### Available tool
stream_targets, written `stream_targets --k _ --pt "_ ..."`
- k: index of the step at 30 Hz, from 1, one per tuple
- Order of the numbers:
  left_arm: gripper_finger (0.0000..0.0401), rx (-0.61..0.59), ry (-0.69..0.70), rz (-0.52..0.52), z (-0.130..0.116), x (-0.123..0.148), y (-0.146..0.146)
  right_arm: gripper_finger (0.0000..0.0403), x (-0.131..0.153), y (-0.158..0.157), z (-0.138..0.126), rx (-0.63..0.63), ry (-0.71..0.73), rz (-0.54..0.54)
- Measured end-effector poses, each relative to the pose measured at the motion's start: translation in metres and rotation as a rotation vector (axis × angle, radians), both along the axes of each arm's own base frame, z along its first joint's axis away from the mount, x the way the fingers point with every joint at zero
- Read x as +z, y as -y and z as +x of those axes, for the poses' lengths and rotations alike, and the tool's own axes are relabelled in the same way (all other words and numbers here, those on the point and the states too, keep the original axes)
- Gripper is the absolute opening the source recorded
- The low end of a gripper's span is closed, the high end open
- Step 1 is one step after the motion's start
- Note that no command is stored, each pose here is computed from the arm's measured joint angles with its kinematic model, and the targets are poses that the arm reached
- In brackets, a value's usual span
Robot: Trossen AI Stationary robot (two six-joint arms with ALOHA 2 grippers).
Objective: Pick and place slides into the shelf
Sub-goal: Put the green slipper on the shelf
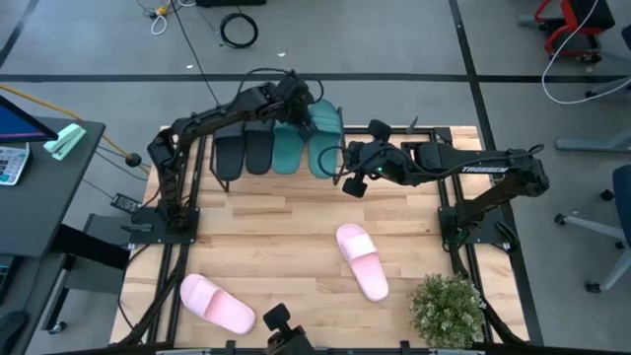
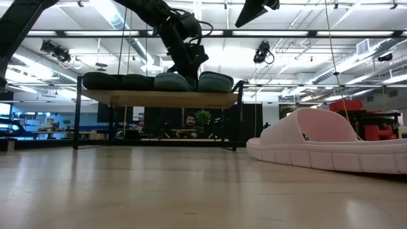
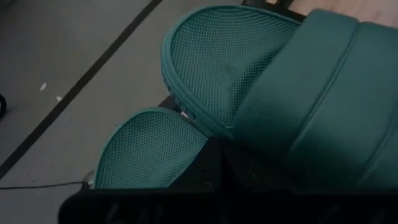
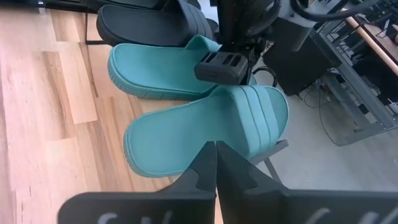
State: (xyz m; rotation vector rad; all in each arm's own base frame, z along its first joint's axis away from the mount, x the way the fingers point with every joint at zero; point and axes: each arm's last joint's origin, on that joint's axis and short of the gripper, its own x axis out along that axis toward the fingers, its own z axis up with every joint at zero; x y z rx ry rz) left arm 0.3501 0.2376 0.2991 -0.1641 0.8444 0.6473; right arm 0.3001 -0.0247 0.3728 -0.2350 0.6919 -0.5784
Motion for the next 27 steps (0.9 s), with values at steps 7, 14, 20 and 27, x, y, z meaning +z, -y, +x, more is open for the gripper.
stream_targets --k 7,14,20,27 --pt "0.0001 -0.003 0.083 0.052 0.002 0.029 -0.001 0.0003 0.0 0.0 0.0 0.0 -0.007 0.0" --pt "0.0001 -0.001 0.031 0.019 0.0 0.023 0.001 0.0003 -0.001 0.0 -0.001 0.0 -0.014 0.0" --pt "0.0001 -0.047 0.064 0.049 0.007 0.033 0.017 0.0005 -0.002 0.0 -0.002 0.0 -0.025 0.0" --pt "0.0001 -0.067 0.068 0.048 0.011 0.034 0.023 0.0003 -0.002 0.0 -0.002 -0.002 -0.024 0.003"
